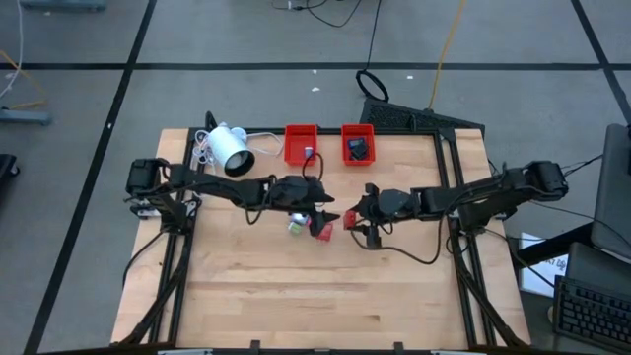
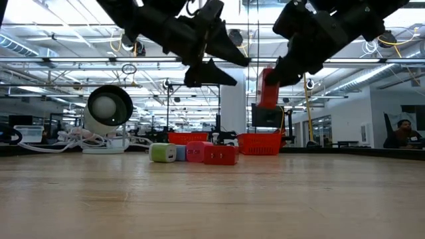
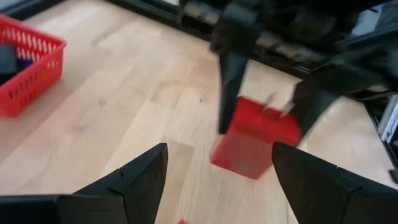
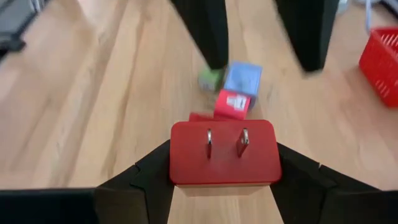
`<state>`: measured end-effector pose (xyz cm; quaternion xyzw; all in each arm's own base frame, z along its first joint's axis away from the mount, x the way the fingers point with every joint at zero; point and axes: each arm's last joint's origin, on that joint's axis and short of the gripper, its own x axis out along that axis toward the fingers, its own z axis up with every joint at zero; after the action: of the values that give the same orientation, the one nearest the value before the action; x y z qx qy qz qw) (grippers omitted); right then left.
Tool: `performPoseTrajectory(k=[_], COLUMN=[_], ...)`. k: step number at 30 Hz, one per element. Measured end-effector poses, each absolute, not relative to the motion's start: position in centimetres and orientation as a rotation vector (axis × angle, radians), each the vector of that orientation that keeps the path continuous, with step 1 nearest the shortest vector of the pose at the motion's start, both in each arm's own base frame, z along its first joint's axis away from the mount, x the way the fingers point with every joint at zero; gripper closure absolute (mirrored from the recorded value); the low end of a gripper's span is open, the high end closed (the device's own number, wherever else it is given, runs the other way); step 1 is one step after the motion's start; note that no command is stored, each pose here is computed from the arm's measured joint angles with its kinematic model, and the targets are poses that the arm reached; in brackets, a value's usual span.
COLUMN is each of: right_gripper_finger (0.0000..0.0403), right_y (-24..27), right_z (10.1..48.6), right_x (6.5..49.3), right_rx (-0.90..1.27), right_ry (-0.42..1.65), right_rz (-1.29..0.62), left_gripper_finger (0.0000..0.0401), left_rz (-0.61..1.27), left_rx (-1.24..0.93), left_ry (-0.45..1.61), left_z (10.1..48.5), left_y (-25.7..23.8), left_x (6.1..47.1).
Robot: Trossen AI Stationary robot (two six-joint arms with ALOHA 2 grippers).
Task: Pick & Place Office items
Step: Put the bottom red charger adapter into the left red bin
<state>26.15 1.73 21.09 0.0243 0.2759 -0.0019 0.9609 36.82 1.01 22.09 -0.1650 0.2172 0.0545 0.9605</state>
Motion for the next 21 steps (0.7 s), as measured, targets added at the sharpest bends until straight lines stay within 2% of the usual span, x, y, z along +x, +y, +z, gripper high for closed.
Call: performPoseTrajectory(k=[8,10,16,21], right_gripper_finger=[0.0197,0.0197,0.0197,0.0197], right_y=[1.8,1.9,2.6,3.2], right_z=[20.9,20.6,20.6,21.2], right_x=[26.1,26.3,26.2,26.4], right_rx=[0.048,0.054,0.1,0.129], right_ry=[0.584,0.59,0.597,0.529], right_rz=[0.0,0.022,0.256,0.424], left_gripper_finger=[0.0109,0.0109,0.0109,0.0109], left_rz=[-0.025,-0.053,-0.167,-0.268], left_rx=[-0.276,-0.205,0.211,0.311], left_ry=[0.407,0.393,0.392,0.329], left_z=[23.1,23.2,23.0,23.4], left_y=[-0.2,-0.8,-2.9,-4.4], left_x=[37.3,37.3,37.1,37.1])
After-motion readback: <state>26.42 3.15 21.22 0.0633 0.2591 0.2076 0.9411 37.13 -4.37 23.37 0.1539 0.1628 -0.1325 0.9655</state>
